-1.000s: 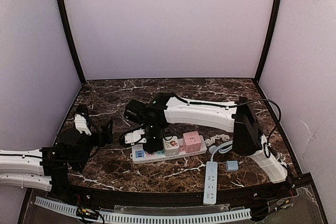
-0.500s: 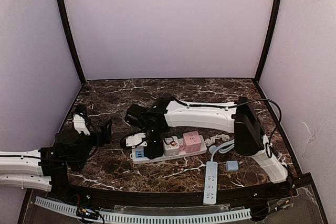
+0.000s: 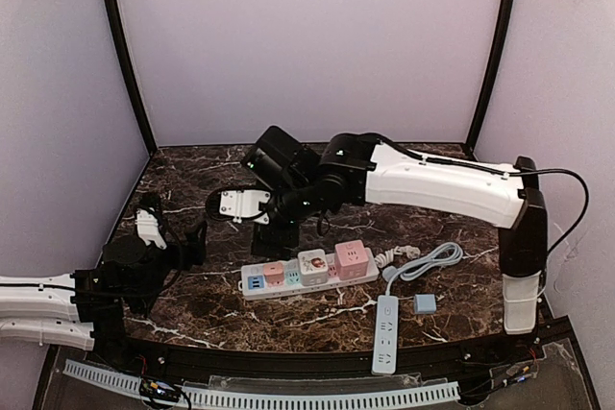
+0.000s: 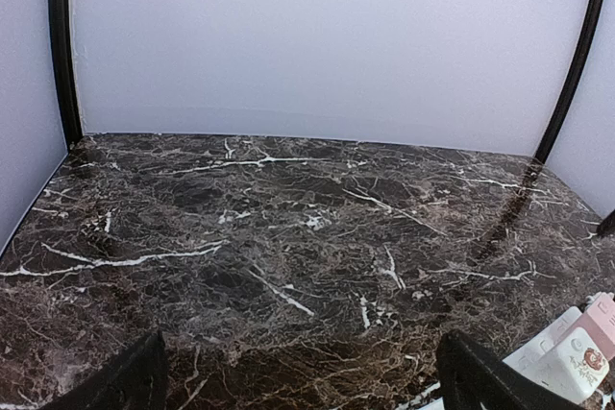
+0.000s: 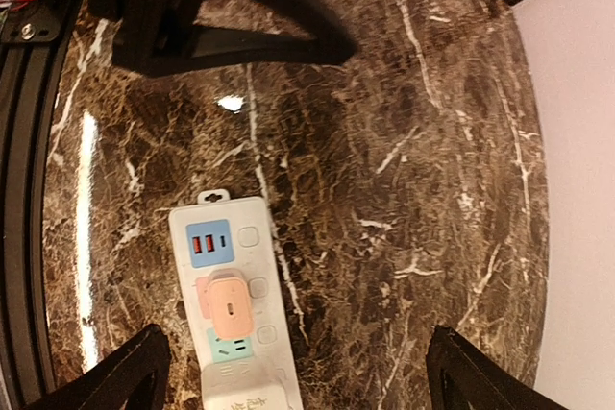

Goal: Insert the plug

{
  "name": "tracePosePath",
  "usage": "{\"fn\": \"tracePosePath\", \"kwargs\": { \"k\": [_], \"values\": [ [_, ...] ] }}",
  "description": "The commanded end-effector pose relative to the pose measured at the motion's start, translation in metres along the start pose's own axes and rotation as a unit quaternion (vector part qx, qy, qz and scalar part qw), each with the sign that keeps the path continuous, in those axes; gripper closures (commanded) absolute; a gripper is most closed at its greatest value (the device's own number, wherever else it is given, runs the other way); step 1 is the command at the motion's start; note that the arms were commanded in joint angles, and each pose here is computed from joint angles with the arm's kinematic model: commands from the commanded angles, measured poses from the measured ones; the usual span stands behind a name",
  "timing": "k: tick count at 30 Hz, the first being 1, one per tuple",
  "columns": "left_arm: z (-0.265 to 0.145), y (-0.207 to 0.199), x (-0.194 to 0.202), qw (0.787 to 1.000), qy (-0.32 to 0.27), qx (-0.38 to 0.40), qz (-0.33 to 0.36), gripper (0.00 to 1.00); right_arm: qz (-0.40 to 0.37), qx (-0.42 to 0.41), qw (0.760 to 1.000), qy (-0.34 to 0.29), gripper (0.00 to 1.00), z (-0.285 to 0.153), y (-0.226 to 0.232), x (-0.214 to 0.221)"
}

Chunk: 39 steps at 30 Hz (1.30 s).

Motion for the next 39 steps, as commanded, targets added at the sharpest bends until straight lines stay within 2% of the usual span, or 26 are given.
{"fn": "tracePosePath", "kwargs": {
  "k": [1, 5, 9, 12, 16, 19, 22, 25, 37, 39],
  "values": [
    [0.001, -0.002, 0.004, 1.0, 0.007, 0.008, 0.013, 0.02, 0.055, 0.113, 0.992, -0.029, 0.05, -0.024, -0.023, 0.002],
    [0.004, -0.01, 0.006, 0.999, 0.014, 0.028, 0.025, 0.02, 0.145, 0.187, 0.97, -0.048, 0.01, -0.046, -0.033, 0.027],
    [0.008, -0.018, 0.008, 0.998, 0.029, 0.035, 0.034, 0.01, 0.287, 0.233, 0.929, -0.026, 0.01, -0.056, -0.044, 0.077],
    [0.011, -0.022, 0.011, 0.998, 0.035, 0.039, 0.037, 0.02, 0.388, 0.216, 0.896, 0.004, 0.01, -0.05, -0.042, 0.118],
    [0.015, -0.027, 0.014, 0.997, 0.041, 0.04, 0.043, 0.02, 0.478, 0.192, 0.856, 0.033, 0.01, -0.045, -0.034, 0.165],
    [0.018, -0.03, 0.017, 0.997, 0.046, 0.04, 0.047, 0.01, 0.531, 0.157, 0.833, 0.015, 0.03, -0.045, -0.034, 0.182],
    [0.02, -0.034, 0.019, 0.996, 0.051, 0.045, 0.049, 0.02, 0.554, 0.123, 0.823, -0.006, 0.08, -0.044, -0.038, 0.187],
    [0.021, -0.035, 0.019, 0.996, 0.054, 0.046, 0.051, 0.02, 0.562, 0.076, 0.824, -0.019, 0.15, -0.035, -0.036, 0.187],
    [0.015, -0.031, 0.014, 0.997, 0.046, 0.052, 0.04, 0.02, 0.57, -0.014, 0.821, -0.025, 0.4, -0.015, -0.025, 0.191],
    [0.015, -0.03, 0.014, 0.997, 0.045, 0.053, 0.038, 0.02, 0.573, -0.012, 0.82, -0.01, 0.4, -0.015, -0.023, 0.195]
  ]
}}
Point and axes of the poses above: each gripper's point midway between its finger pads, its own z axis out along the fingers, its own y axis along the line the jaws close on, x = y × z, the point moved 5 cm from there along -z, back along the fingers, and after that the axes turned 1 degree about z, right-handed, at the moved point
